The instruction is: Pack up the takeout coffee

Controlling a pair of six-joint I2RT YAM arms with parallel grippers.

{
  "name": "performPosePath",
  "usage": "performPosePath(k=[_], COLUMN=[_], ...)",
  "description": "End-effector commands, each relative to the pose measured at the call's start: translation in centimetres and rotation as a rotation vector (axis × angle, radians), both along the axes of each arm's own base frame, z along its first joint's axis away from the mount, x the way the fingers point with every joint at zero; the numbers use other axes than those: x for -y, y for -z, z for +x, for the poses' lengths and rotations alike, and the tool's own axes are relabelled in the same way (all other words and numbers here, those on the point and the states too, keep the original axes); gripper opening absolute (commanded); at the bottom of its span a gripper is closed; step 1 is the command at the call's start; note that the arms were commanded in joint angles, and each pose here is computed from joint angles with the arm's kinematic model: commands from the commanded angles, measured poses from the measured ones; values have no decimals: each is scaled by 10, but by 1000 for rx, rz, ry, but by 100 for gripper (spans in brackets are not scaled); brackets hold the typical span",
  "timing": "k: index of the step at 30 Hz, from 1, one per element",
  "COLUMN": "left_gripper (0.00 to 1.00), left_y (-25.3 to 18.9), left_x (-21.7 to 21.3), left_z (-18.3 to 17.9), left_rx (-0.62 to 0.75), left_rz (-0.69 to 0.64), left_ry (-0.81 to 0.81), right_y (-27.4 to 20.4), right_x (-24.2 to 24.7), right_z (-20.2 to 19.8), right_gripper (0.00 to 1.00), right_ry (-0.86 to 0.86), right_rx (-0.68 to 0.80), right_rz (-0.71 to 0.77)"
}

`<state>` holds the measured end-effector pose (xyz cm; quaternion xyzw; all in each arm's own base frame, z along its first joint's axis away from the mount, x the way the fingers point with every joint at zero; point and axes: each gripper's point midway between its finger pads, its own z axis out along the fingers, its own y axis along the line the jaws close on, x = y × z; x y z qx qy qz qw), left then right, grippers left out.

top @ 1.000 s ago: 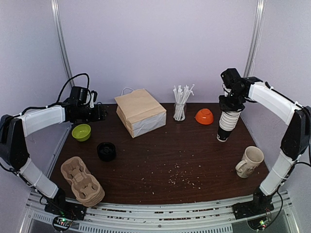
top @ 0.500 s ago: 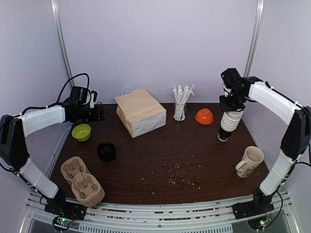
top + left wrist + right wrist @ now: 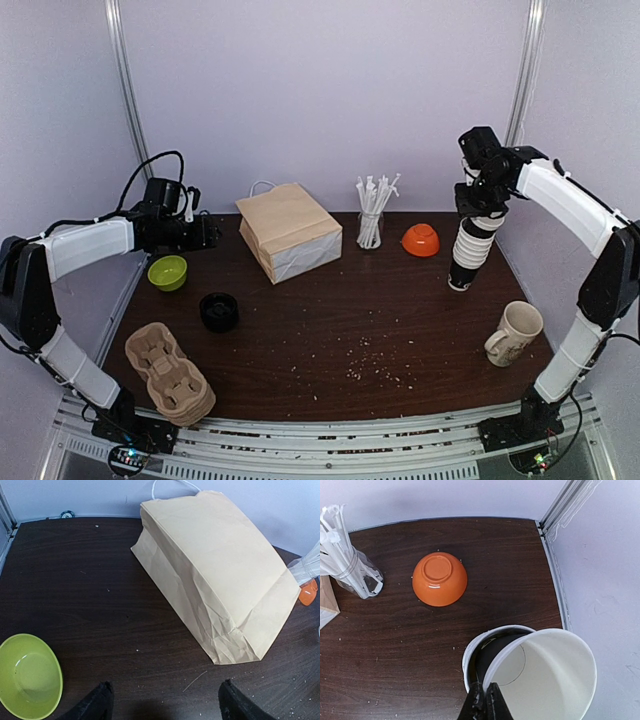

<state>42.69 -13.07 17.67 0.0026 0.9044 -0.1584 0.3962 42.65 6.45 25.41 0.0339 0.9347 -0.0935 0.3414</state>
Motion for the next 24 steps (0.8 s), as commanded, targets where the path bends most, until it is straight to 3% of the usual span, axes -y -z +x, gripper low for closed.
performPosePath(k=[1, 15, 19, 24], left_gripper=[75, 75, 76, 78], left_y=[-7, -11, -19, -40], left_x=[2, 2, 1, -3], left_z=[4, 2, 1, -5], left_rx=[41, 50, 80, 143], left_rz=[-8, -15, -18, -13], left_ry=[19, 20, 16, -3], right_y=[-46, -120, -141, -119], right_x=[12, -7, -69, -159], right_z=[-7, -28, -45, -78], right_gripper=[0, 0, 0, 0], right_ry=[40, -18, -206, -434], right_rx=[98, 237, 258, 186], right_rz=[3, 115, 142, 103])
